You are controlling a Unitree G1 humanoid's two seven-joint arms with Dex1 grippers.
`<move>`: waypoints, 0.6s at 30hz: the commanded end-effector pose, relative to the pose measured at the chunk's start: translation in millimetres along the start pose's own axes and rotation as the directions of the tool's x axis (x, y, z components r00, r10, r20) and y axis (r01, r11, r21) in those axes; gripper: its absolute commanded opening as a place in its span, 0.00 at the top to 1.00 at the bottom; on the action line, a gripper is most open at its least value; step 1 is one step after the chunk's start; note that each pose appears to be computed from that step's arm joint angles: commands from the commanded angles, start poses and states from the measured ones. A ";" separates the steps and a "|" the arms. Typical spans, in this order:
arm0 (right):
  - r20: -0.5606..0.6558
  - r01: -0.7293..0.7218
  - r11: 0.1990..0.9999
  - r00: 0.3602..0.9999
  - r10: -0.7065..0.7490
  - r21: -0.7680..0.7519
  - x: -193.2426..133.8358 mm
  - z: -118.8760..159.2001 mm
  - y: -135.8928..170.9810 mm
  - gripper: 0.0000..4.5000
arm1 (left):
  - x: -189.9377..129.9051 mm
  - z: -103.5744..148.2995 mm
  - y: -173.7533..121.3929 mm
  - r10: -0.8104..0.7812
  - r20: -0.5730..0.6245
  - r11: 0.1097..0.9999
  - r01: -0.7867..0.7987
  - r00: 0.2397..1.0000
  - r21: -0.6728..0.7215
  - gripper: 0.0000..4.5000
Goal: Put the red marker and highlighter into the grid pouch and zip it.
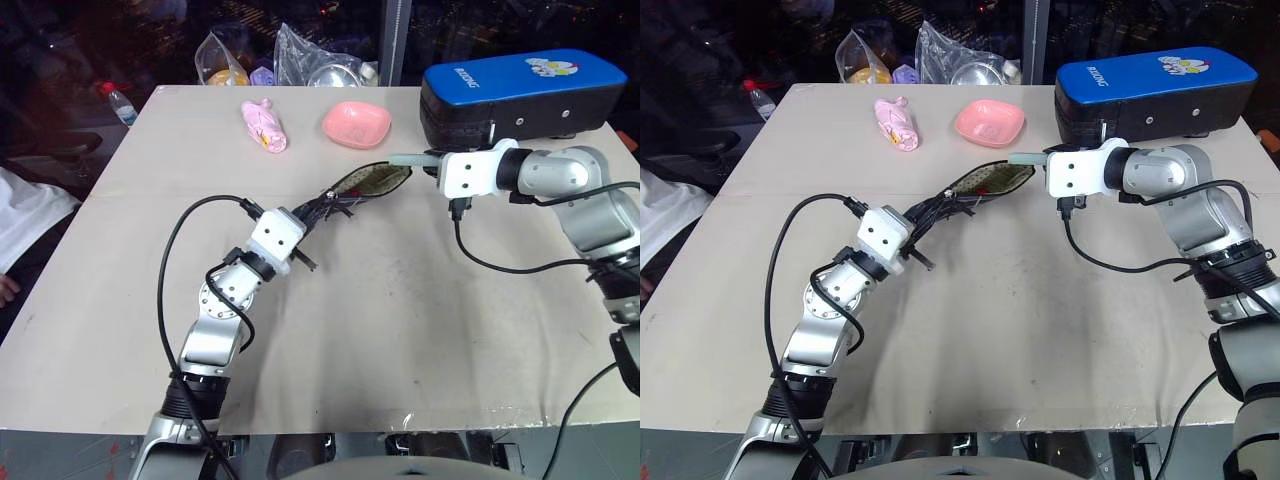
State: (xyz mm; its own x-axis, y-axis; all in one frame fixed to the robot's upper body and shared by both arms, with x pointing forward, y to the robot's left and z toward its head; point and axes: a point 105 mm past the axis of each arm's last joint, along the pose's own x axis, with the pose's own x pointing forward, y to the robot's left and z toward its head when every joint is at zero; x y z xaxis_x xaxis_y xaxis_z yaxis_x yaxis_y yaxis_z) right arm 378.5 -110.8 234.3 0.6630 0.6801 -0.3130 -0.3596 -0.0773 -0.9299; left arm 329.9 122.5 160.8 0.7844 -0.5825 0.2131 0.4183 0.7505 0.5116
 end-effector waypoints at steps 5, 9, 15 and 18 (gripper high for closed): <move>0.073 -0.045 0.989 0.996 0.055 -0.141 13.0 24.7 2.1 0.94 | 7.8 12.9 -3.3 -0.015 0.061 1.000 0.014 0.998 0.019 1.00; 0.093 -0.047 0.986 0.994 0.062 -0.162 21.2 32.0 3.2 0.94 | 10.1 15.0 -6.1 -0.023 0.068 1.000 0.022 0.997 0.022 1.00; 0.123 -0.067 0.984 0.988 0.088 -0.164 35.3 41.5 9.9 0.94 | 14.6 23.0 -18.1 -0.070 0.099 0.997 0.066 0.993 0.039 1.00; 0.140 -0.075 0.983 0.985 0.099 -0.169 43.9 45.4 14.0 0.94 | 16.6 27.4 -24.7 -0.102 0.116 0.994 0.096 0.988 0.051 1.00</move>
State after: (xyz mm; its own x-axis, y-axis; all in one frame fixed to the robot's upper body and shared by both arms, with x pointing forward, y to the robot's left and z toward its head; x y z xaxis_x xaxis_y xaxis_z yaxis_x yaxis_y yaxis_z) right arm 374.0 -57.7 202.7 0.5335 0.7430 -0.4042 -0.3478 -0.2429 -0.9056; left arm 326.7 95.4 156.7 0.7296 -0.6549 0.1968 0.4800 0.6954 0.5348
